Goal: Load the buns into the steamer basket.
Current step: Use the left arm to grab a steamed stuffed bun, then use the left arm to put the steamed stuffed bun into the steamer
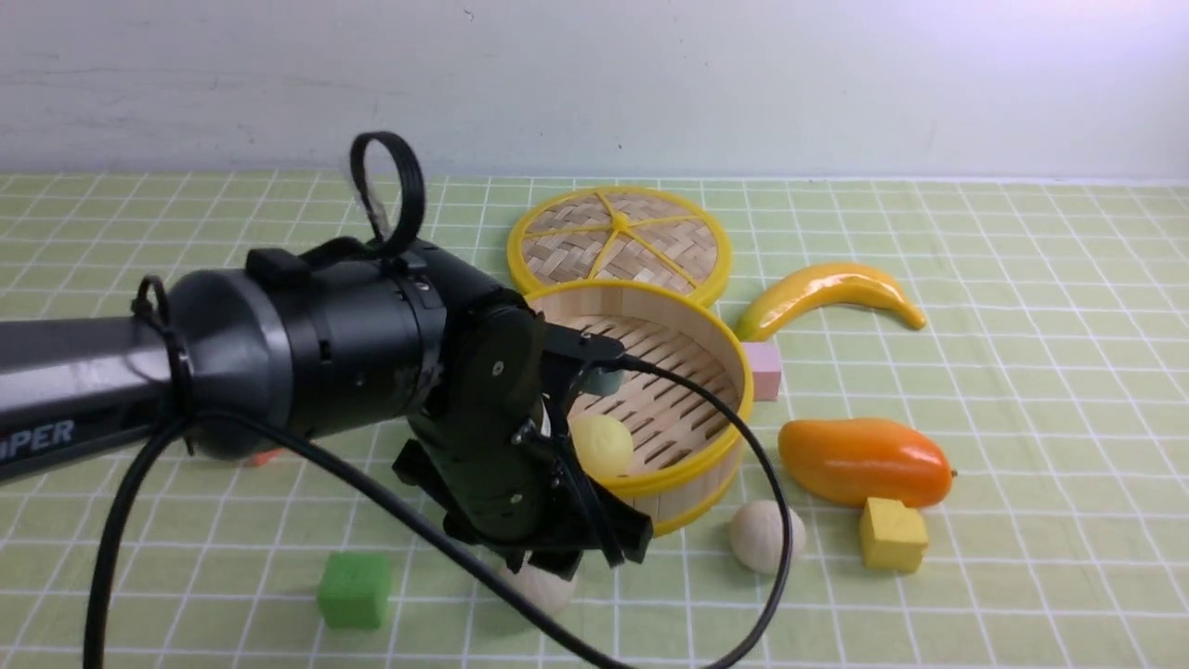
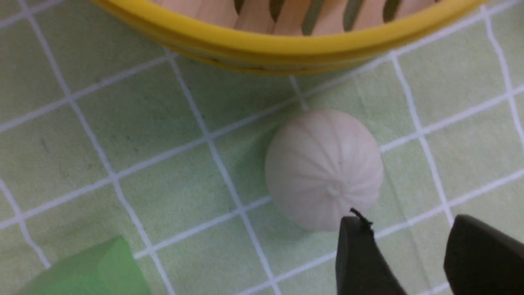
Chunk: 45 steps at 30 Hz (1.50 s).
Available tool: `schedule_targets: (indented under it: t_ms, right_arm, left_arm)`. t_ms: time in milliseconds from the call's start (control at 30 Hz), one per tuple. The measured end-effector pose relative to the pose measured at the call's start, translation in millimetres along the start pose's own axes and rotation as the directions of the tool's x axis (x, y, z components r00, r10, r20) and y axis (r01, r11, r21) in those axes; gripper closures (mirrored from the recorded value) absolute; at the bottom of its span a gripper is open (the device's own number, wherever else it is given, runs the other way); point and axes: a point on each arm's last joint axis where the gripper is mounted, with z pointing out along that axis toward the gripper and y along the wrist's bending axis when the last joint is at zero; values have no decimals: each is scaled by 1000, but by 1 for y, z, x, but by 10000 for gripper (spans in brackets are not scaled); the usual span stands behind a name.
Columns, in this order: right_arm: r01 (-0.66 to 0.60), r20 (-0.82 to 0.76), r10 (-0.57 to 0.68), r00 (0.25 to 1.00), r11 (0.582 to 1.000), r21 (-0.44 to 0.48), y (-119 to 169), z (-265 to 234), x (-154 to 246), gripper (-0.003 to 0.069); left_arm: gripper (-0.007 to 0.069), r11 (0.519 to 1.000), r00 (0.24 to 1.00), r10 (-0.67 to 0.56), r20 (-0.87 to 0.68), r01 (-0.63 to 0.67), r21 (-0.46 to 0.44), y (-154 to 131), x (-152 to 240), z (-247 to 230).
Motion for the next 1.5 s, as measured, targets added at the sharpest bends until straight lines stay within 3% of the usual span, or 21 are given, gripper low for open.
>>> schedule_targets:
  t_ms: [633,833,933,1033,1200,1367,1500]
  right_arm:
    - [0,0,0,1000,1000,0,0,0,0,420]
    - [0,0,0,1000,1000,0,0,0,0,420]
    - [0,0,0,1000,1000,0,0,0,0,420]
    - [0,0,0,1000,1000,0,0,0,0,420]
    - [0,0,0,1000,1000,0,0,0,0,420]
    - [0,0,0,1000,1000,0,0,0,0,420]
    - [0,0,0,1000,1000,0,0,0,0,420]
  left_arm:
    - [353,998,998,-69,-16,68,-16,20,-7,33]
    - [464,997,997,-74,-21,74,-11,20,-6,33]
    - [612,997,997,-76,-28,76,-11,20,-6,33]
    - [637,997,996,-77,-41,76,-15,20,-5,32]
    - [637,1000,997,-20,-75,19,-15,10,-9,-5]
    - [637,995,989,86,117,-92,47,-13,-39,-67]
    - [637,989,967,147,209,-148,-10,-10,-68,-70]
